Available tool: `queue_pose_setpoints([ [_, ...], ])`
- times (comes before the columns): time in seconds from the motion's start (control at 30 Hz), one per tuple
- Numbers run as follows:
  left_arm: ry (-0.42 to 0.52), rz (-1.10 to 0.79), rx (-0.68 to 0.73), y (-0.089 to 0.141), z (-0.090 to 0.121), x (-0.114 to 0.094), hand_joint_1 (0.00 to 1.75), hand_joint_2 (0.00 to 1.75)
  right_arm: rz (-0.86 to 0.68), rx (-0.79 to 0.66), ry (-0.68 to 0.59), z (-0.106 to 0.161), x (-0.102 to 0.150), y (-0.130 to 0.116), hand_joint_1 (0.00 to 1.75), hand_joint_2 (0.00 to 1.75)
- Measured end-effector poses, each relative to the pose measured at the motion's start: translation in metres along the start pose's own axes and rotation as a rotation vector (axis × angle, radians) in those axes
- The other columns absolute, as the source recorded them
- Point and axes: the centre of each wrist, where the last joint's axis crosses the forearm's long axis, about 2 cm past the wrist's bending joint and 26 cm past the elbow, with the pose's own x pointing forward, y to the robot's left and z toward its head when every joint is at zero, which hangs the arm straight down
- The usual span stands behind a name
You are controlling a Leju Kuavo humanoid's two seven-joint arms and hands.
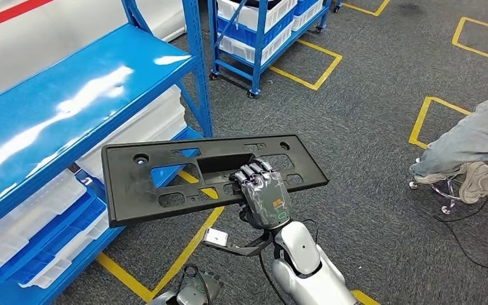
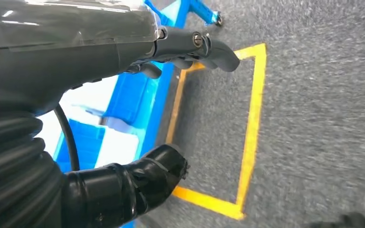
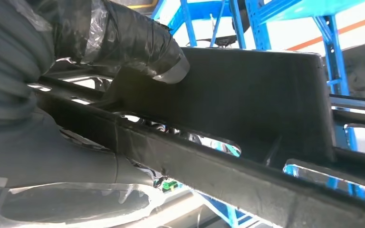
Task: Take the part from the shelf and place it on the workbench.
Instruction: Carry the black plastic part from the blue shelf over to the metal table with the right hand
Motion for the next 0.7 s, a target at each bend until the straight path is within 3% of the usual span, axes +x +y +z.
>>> queue_pose_setpoints([
  [0.37,0.053,-0.241,0.081,0.014,-0.001,0.002,0.00,1.75,0.007,-0.007,-0.004,0.000,0.001,-0.002,1.75,1.75],
  [0.7,0.050,-0.293,0.077,0.012,-0.001,0.000,0.00,1.75,0.010,-0.019,-0.009,-0.001,0.003,-0.003,1.75,1.75],
])
